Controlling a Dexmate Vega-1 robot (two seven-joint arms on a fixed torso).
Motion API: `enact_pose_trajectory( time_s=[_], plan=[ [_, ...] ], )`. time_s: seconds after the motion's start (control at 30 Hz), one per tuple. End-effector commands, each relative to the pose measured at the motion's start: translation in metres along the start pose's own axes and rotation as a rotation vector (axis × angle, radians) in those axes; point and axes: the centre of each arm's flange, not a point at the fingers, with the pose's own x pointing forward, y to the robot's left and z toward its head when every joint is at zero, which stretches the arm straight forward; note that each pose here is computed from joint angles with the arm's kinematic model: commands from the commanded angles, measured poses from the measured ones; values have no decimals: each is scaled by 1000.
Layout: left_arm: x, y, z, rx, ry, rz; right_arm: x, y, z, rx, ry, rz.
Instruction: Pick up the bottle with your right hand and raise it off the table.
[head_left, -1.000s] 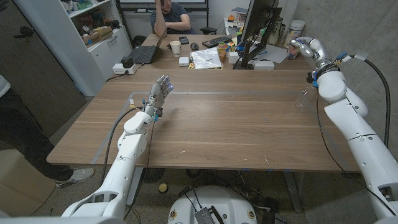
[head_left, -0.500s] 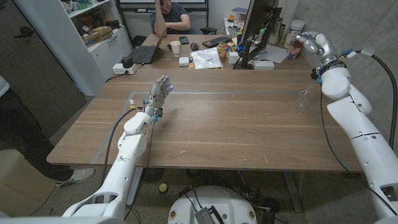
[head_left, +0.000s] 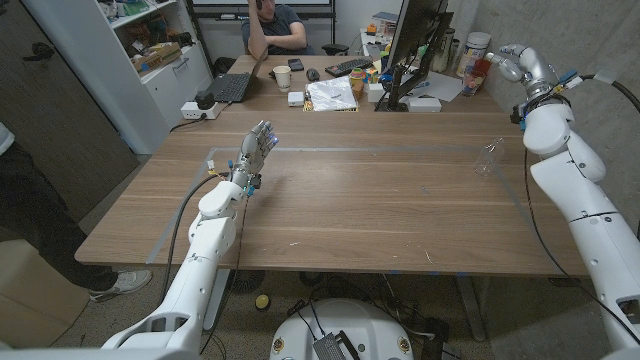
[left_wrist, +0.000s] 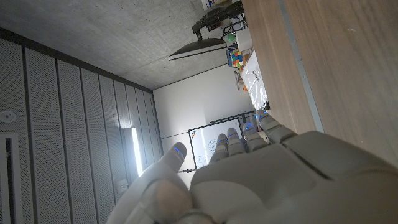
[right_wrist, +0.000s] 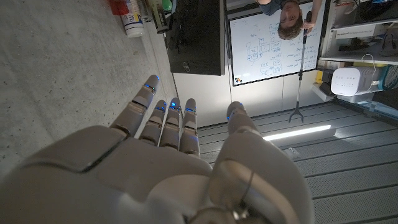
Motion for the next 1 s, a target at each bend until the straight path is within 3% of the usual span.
enact_pose_trajectory(
  time_s=[0.03, 0.43, 0.63, 1.0],
  plan=[
    [-2, -2, 1, 4, -3, -2, 5, -17, -6, -94, 62, -54],
    [-3, -2, 3, 7, -4, 0, 6, -22, -14, -201, 154, -72],
    [-3, -2, 4, 10, -4, -2, 6, -24, -14, -307, 208, -80],
    [-1, -4, 5, 14, -4, -8, 3, -24, -13, -386, 237, -91]
  ],
)
